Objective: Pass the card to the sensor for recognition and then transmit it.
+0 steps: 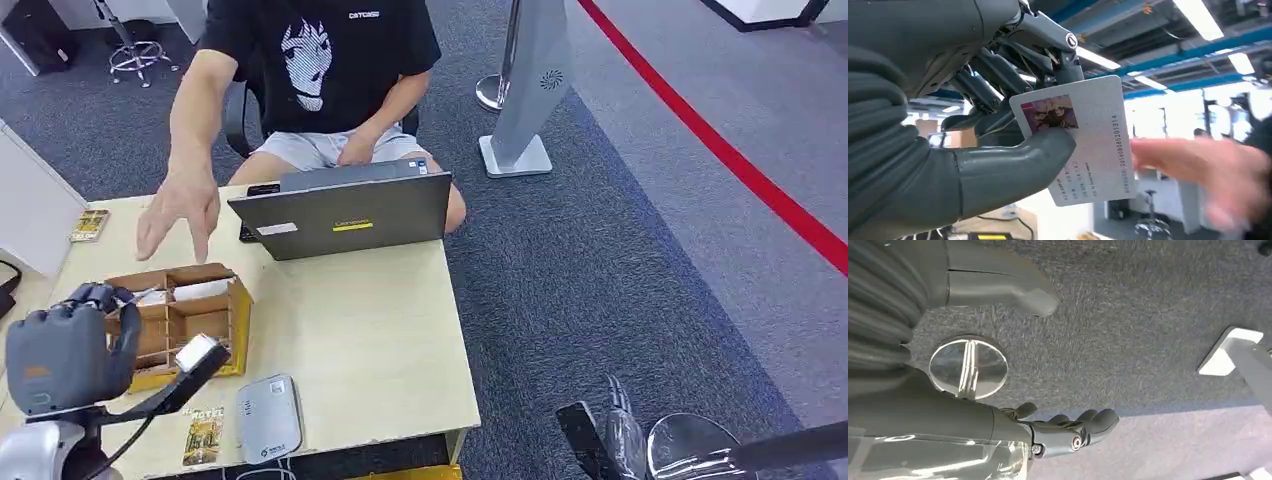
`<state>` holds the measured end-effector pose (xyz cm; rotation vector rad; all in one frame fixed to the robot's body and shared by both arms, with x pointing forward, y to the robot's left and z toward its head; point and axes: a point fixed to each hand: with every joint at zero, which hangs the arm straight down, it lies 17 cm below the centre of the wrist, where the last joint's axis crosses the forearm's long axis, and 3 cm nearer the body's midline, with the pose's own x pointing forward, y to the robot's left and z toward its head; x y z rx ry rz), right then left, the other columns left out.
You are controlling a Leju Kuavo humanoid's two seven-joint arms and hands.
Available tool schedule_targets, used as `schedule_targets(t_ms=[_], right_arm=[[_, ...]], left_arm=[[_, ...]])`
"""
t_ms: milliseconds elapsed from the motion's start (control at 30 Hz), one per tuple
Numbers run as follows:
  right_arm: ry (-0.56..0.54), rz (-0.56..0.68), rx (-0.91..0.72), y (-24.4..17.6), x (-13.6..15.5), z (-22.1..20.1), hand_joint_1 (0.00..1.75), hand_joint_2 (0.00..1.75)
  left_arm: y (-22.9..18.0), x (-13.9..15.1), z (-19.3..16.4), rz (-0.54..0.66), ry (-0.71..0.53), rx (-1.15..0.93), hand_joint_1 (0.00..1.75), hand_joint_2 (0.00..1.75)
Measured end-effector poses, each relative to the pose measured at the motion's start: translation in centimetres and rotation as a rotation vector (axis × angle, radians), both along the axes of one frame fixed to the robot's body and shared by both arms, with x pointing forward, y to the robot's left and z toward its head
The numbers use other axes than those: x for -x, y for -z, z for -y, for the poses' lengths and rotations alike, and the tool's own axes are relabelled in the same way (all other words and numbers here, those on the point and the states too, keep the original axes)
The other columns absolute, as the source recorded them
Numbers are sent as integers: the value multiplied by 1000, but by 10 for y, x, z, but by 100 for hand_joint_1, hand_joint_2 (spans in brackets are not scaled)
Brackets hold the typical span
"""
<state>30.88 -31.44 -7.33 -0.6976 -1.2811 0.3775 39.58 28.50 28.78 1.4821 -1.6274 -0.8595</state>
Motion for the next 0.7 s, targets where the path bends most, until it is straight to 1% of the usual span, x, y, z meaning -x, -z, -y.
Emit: schedule_targets(t_ms=[100,200,400,433,467,500,533,600,633,667,700], right_arm=[[-11,-1,3,0,-1,-3,0,175],[-28,-1,4,0,-3,-8,0,175],[-44,-9,-6,3,-3,-13,0,175],[-45,-10,-7,3,-3,-13,0,175],[-47,-11,-8,3,-3,-14,0,175],[-48,-11,-9,3,-4,-15,0,175],[-48,-12,-10,4,-3,-15,0,175],[-48,-12,-11,4,-4,-15,0,175],[-49,-12,-11,4,-4,-15,0,175],[-48,-11,-11,4,-4,-15,0,175],[-48,-11,-10,4,-3,-15,0,175]], left_arm=[[-7,-5,-18,9,-39,7,175,175],[-12,-14,-45,2,-109,-14,175,175],[-9,-18,-63,-5,-150,-42,175,175],[-9,-18,-64,-6,-146,-41,93,175],[-9,-18,-64,-4,-142,-34,66,175],[-9,-18,-63,0,-137,-30,66,175],[-9,-18,-62,3,-129,-27,54,175],[-10,-17,-60,12,-117,-23,40,175],[-10,-16,-60,13,-114,-20,3,175],[-10,-16,-59,15,-105,-17,0,175],[-9,-15,-58,15,-99,-12,0,175]])
